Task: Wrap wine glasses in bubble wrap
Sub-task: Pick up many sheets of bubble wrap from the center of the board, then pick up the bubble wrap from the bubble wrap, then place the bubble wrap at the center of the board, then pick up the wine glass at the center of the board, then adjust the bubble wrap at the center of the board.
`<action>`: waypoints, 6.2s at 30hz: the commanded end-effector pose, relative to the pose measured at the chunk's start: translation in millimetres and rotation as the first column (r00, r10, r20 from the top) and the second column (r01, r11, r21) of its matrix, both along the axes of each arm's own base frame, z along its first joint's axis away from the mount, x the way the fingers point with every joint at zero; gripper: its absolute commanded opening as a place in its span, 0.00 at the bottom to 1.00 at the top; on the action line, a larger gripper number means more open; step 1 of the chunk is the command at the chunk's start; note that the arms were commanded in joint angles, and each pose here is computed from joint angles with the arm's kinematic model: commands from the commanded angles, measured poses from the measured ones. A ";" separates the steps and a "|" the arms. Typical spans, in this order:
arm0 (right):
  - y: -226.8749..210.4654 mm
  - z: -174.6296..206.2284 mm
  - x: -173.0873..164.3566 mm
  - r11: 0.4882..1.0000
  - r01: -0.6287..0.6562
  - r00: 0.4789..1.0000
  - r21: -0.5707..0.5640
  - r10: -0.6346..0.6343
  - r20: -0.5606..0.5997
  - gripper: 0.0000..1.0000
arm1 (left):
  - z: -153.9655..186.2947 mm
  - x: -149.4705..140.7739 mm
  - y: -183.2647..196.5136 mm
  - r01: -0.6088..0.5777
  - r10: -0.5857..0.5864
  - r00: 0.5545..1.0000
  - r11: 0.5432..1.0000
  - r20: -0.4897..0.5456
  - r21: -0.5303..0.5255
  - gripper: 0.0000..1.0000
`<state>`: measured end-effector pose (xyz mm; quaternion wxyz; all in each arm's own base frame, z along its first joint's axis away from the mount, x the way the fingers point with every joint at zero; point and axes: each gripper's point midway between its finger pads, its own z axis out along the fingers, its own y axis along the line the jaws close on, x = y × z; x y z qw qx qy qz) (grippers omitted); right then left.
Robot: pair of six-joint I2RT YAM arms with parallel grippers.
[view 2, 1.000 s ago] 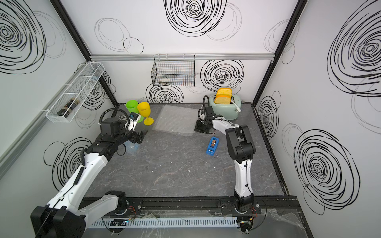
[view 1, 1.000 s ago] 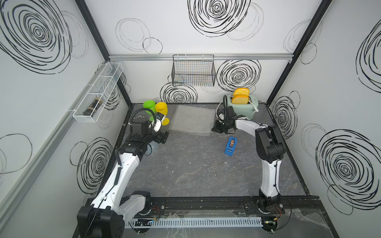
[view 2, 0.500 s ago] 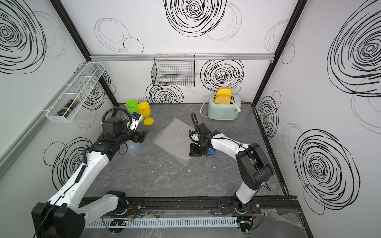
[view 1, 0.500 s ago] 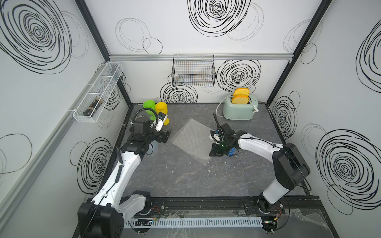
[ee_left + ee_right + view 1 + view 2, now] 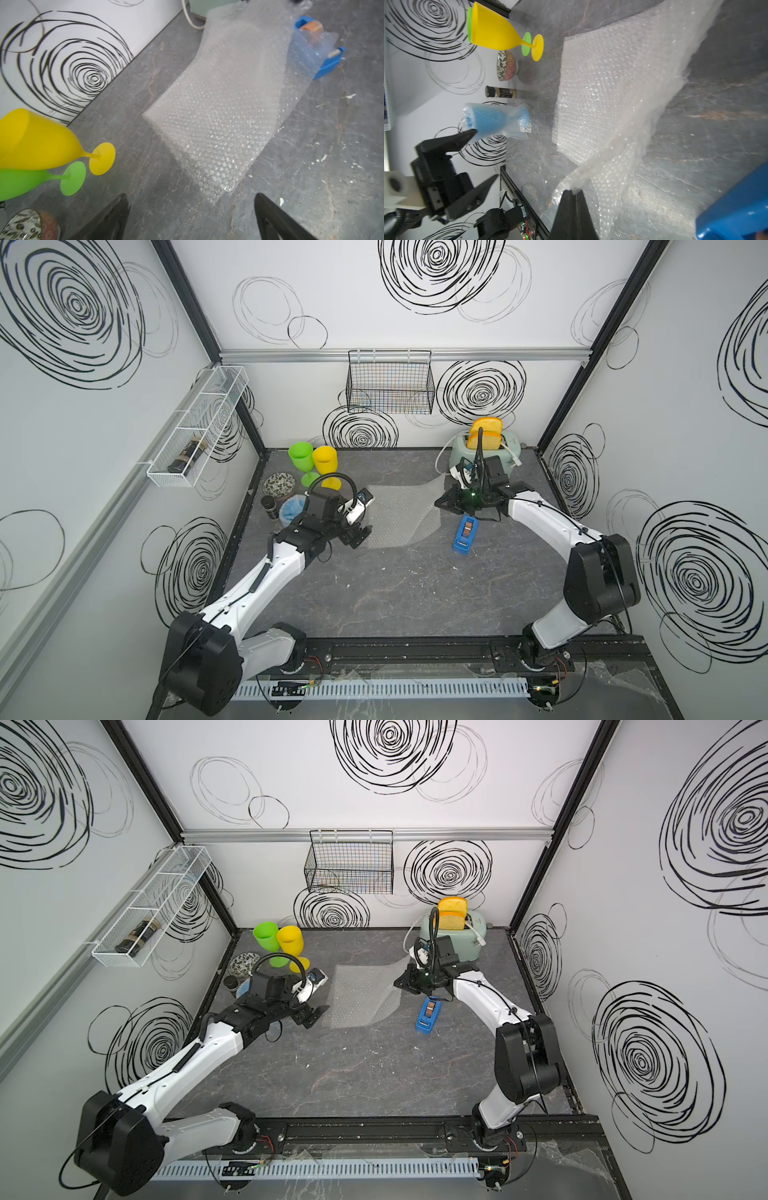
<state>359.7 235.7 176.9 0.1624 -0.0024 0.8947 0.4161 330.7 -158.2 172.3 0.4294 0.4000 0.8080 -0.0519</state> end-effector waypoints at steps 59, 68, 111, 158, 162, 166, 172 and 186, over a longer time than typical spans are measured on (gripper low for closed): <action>-27.7 -108.1 32.5 0.986 0.147 0.976 -0.079 -0.157 -0.151 0.00 | 107.0 67.4 -114.5 0.193 -0.148 0.942 0.973 0.302 -0.124 0.00; -11.5 -119.8 89.9 0.967 0.252 0.949 -0.027 -0.253 -0.186 0.01 | 94.3 -0.2 -89.7 0.268 -0.237 0.931 0.960 0.276 -0.079 0.00; 119.5 -133.5 -125.4 0.845 -0.400 0.915 -0.353 0.352 -0.196 0.45 | 115.1 32.9 36.0 -0.144 0.202 0.963 0.944 0.176 -0.297 0.97; 79.1 -156.4 -89.1 0.935 -0.237 0.970 -0.265 0.213 -0.115 0.45 | -2.9 224.6 113.2 -0.279 0.306 0.937 0.946 -0.171 0.167 0.54; 83.5 -143.9 -86.1 0.951 -0.207 0.977 -0.231 0.191 -0.091 0.45 | -8.8 220.7 109.6 -0.256 0.284 0.937 0.954 -0.202 0.154 0.39; 84.2 -107.4 -81.4 0.961 -0.183 0.983 -0.208 0.184 -0.018 0.48 | -12.4 212.8 101.8 -0.231 0.256 0.935 0.965 -0.246 0.125 0.22; 45.8 -31.9 -70.5 0.953 -0.102 0.969 -0.285 0.160 0.189 0.97 | 12.2 197.9 85.6 -0.188 0.206 0.948 0.977 -0.241 0.096 0.00; -78.3 86.6 -75.1 0.944 0.236 0.685 -0.229 0.005 0.728 0.97 | 138.1 71.6 -26.4 0.138 -0.185 0.969 0.956 -0.165 -0.258 0.00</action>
